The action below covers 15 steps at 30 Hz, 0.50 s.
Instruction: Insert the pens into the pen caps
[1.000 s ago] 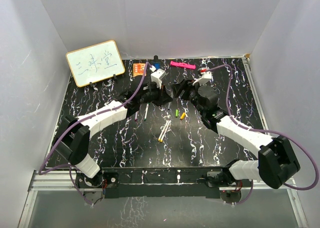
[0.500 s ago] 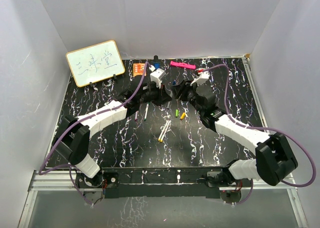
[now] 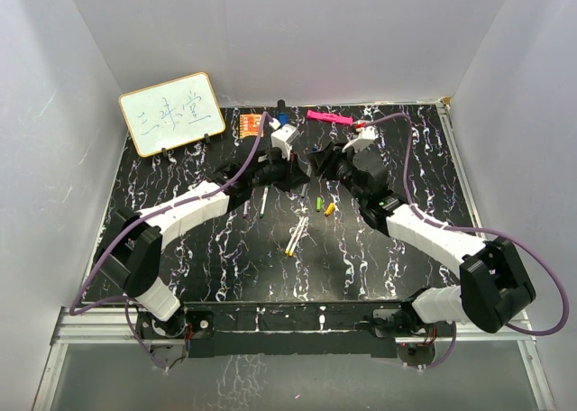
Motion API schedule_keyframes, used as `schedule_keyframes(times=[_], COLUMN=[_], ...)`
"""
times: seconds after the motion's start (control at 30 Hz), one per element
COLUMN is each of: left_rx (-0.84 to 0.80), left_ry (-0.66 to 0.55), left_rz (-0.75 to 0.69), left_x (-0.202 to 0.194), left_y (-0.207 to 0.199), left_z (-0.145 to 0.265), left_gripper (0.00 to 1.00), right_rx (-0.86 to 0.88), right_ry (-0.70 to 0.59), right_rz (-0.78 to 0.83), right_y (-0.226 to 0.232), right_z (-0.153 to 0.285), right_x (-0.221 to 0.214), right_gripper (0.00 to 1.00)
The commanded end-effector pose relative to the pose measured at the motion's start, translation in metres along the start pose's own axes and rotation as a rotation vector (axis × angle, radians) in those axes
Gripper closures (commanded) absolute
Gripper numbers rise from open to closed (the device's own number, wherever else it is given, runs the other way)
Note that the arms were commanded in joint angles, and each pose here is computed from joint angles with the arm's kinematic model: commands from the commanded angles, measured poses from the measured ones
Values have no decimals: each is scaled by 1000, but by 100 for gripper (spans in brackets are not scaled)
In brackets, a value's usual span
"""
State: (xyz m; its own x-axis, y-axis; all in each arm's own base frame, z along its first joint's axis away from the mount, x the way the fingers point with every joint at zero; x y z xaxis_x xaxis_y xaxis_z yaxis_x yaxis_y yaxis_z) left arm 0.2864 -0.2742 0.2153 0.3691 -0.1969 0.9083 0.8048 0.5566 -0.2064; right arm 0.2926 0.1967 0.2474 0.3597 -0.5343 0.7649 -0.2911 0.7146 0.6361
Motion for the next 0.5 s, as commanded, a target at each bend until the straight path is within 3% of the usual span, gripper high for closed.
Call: schedule_keyframes(times=[0.0,0.17,0.3,0.37,0.47], left_rx=[-13,-16,-11,-7,4], left_ry=[-35,-40,-46,-49,-63], left_rz=[-30,-32,-34,-37,-39], left_x=[13,16,18,19,24], left_y=[-5,-5,-5,-5,-5], left_z=[3,3,3,3,4], left_gripper=[100,100,100,100,100], right_rx=[68,62,52,41,26], right_ry=[-98,-83,-61,-46,-23], right_rz=[1,4,5,8,22], right_y=[21,20,17,15,12], right_z=[-5,-9,-13,-14,-15], right_x=[27,25,21,18,13], right_gripper=[65,82,90,100,100])
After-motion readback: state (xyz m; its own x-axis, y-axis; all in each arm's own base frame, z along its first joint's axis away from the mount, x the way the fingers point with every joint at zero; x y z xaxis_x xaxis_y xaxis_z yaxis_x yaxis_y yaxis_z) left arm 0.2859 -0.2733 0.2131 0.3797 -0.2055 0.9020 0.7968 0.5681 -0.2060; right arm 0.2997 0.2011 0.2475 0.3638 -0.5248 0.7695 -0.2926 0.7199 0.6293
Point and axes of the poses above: each gripper's point midway between its finger pads, its own z axis back along the fingers, its own y axis along the line the jaws close on, x = y × z, the point moved 9 cm from there along z, back along the fingers, and after that the axes turned 11 degrees about -z, right-handed, at the moved point
